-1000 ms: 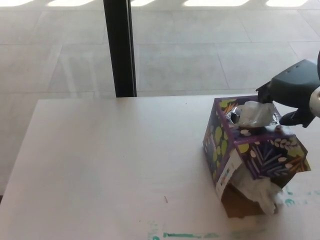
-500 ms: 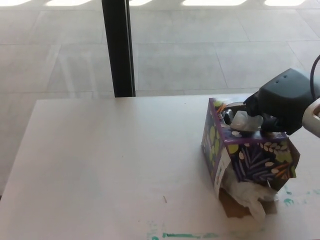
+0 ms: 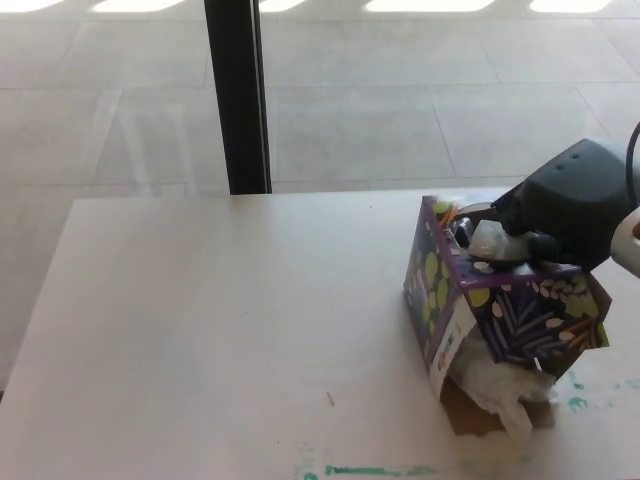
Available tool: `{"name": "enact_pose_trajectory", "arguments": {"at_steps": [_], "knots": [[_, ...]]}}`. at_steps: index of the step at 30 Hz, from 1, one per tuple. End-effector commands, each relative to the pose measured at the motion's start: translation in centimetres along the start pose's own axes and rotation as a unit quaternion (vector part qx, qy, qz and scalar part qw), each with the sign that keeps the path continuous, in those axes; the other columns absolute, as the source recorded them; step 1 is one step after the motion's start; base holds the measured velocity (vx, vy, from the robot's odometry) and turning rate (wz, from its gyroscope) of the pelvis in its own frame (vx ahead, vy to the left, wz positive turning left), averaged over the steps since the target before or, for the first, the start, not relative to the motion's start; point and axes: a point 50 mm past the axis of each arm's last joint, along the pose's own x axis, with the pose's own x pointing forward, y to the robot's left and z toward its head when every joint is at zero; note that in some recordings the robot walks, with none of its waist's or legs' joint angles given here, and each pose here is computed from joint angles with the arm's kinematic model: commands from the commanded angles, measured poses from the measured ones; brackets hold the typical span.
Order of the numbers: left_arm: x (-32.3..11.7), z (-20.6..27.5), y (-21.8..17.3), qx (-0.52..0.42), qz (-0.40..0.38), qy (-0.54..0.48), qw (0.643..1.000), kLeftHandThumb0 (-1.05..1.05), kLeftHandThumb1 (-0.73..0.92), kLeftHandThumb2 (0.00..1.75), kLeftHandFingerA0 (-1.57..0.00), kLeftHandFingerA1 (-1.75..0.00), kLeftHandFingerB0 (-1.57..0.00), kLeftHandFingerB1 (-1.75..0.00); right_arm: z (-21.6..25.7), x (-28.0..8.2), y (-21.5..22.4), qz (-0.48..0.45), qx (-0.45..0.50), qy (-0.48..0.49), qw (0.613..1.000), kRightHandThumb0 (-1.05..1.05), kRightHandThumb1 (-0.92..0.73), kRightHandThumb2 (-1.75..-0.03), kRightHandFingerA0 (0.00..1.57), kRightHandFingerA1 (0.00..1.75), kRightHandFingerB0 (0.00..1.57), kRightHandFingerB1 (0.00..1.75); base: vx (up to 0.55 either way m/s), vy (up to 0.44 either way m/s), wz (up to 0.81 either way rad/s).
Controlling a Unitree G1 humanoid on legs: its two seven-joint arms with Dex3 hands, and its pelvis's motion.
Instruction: The robot uses its right hand to pull out a tissue from the tissue box kept in the middle of the desk and put it on the right side
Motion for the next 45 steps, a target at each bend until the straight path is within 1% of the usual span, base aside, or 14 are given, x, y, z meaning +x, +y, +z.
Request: {"name": "enact_pose_trajectory", "arguments": {"at_steps": [1,7,10,13,14,15,27,33,34,36,40,42,44,45], "knots": [[-0.2,0.0,0.4,-0.006,0.012,-0.012,1.0,-1.05,0.85,0.87,-0.84,-1.33,-0.51,-1.43,-0.7,-0.6,0.5,-0.023,-0.026,0.019,0.999,-0.32,-0.7,-0.69,0.86,1.75,0.66,1.59,0.0,0.0,0.0],[-0.4,-0.5,0.7,-0.011,0.016,-0.009,1.0,-1.05,0.86,0.88,-0.92,-1.31,-0.52,-1.44,-0.5,-0.7,0.5,-0.04,0.019,0.028,0.999,-0.32,-0.63,-0.76,0.87,1.75,0.63,1.64,0.0,0.0,0.0],[-0.4,-0.5,0.7,-0.008,0.016,-0.01,1.0,-1.05,0.86,0.89,-0.94,-1.31,-0.52,-1.46,-0.6,-0.8,0.2,-0.046,0.047,0.033,0.997,-0.34,-0.63,-0.76,0.86,1.75,0.67,1.53,0.0,0.0,0.0],[-0.5,-0.7,0.8,0.0,0.02,-0.004,1.0,-1.05,0.88,0.88,-0.84,-1.33,-0.46,-1.45,-0.9,-1.1,0.2,-0.104,0.102,0.036,0.989,-0.29,-0.56,-0.8,0.88,1.75,0.66,1.68,0.0,0.0,0.0],[-0.5,-0.8,0.9,0.002,0.022,-0.003,1.0,-1.05,0.75,1.25,-0.86,-1.33,-0.54,-1.31,-0.9,-1.2,0.3,-0.117,0.114,0.039,0.986,-0.3,-0.55,-0.81,0.89,1.75,0.66,1.69,0.0,0.0,0.0],[-0.6,-0.9,0.9,0.001,0.022,-0.002,1.0,-1.05,0.88,0.87,-0.82,-1.35,-0.46,-1.44,-1.0,-1.2,0.2,-0.123,0.117,0.043,0.984,-0.31,-0.55,-0.81,0.89,1.75,0.67,1.7,0.0,0.0,0.0],[-0.8,-1.6,1.2,-0.004,0.026,0.008,1.0,-1.05,0.87,0.89,-0.79,-1.37,-0.43,-1.48,-3.4,-1.5,-2.5,-0.228,0.226,0.119,0.94,-0.32,-0.54,-0.91,0.9,1.75,0.67,1.69,0.0,0.0,0.0],[-0.9,-1.7,1.2,-0.002,0.027,0.006,1.0,-1.05,0.87,0.91,-0.82,-1.36,-0.44,-1.5,-4.6,-1.5,-3.5,-0.282,0.263,0.171,0.907,-0.31,-0.58,-0.89,0.92,1.75,0.79,1.44,0.0,0.0,0.0],[-0.9,-1.8,1.2,0.0,0.025,0.006,1.0,-1.05,0.87,0.91,-0.82,-1.36,-0.43,-1.51,-4.8,-1.5,-3.4,-0.287,0.272,0.183,0.9,-0.32,-0.6,-0.87,0.91,1.75,0.76,1.5,0.0,0.0,0.0],[-0.9,-1.7,1.2,-0.002,0.024,0.005,1.0,-1.05,0.86,0.91,-0.83,-1.36,-0.43,-1.52,-5.1,-1.5,-3.6,-0.303,0.284,0.193,0.889,-0.28,-0.58,-0.92,1.1,1.72,0.79,1.36,0.0,0.0,0.0],[-1.0,-2.1,1.3,-0.008,0.023,0.013,1.0,-1.05,0.87,0.89,-0.81,-1.36,-0.41,-1.49,-5.6,-1.4,-3.8,-0.329,0.315,0.227,0.861,-0.34,-0.6,-0.85,0.94,1.75,0.82,1.45,0.0,0.0,0.0],[-1.0,-2.1,1.3,-0.003,0.022,0.013,1.0,-1.05,0.89,0.88,-0.8,-1.35,-0.41,-1.47,-5.7,-1.4,-4.1,-0.331,0.315,0.237,0.858,-0.34,-0.62,-0.83,0.92,1.75,0.88,1.11,0.0,0.0,0.0],[-1.0,-2.1,1.3,-0.004,0.022,0.013,1.0,-1.05,0.89,0.88,-0.8,-1.35,-0.41,-1.47,-5.7,-1.4,-4.2,-0.336,0.313,0.237,0.856,-0.34,-0.62,-0.83,0.92,1.75,0.88,1.11,0.0,0.0,0.0],[-1.1,-2.1,1.3,-0.007,0.02,0.01,1.0,-1.05,0.88,0.88,-0.81,-1.36,-0.42,-1.5,-5.8,-1.4,-4.3,-0.334,0.318,0.241,0.854,-0.37,-0.52,-1.03,1.19,1.32,0.84,0.87,0.0,0.0,0.0]]}}
